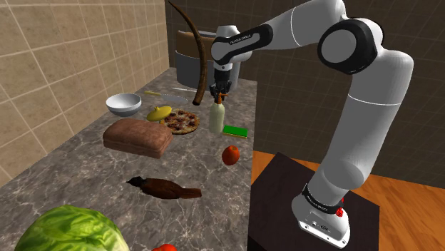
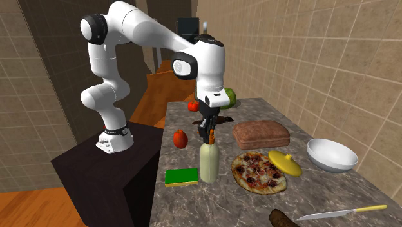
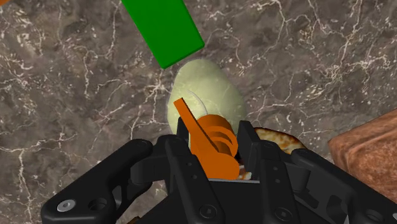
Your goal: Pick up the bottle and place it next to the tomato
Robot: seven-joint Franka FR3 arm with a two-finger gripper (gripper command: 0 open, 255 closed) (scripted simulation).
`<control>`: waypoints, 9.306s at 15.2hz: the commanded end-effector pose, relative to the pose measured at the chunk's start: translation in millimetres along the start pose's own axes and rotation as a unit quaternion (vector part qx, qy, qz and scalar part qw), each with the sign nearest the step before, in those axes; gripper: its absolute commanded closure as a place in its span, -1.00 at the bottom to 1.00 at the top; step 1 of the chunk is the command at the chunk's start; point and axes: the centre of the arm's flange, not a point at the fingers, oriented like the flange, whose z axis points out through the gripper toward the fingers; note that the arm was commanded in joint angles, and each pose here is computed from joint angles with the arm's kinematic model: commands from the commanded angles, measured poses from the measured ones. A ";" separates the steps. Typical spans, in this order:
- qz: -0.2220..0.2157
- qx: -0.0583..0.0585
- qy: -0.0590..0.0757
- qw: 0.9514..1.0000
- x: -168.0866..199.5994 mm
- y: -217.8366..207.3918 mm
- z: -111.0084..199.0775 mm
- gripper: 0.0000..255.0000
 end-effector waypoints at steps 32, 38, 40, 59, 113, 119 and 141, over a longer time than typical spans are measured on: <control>0.000 0.000 0.000 1.000 -2.3 -2.3 -142.1 1.00; 0.000 0.000 0.000 1.000 -51.7 -43.0 -160.0 1.00; 0.000 0.000 0.000 1.000 -71.5 -59.3 -166.4 1.00; 0.000 0.000 0.000 1.000 -259.4 -213.8 -227.6 1.00; 0.000 0.000 0.000 1.000 -466.9 -383.9 -121.8 1.00; 0.000 0.000 0.000 1.000 -466.3 -383.4 -90.2 1.00; 0.000 0.000 0.000 1.000 -464.9 -381.9 2.1 1.00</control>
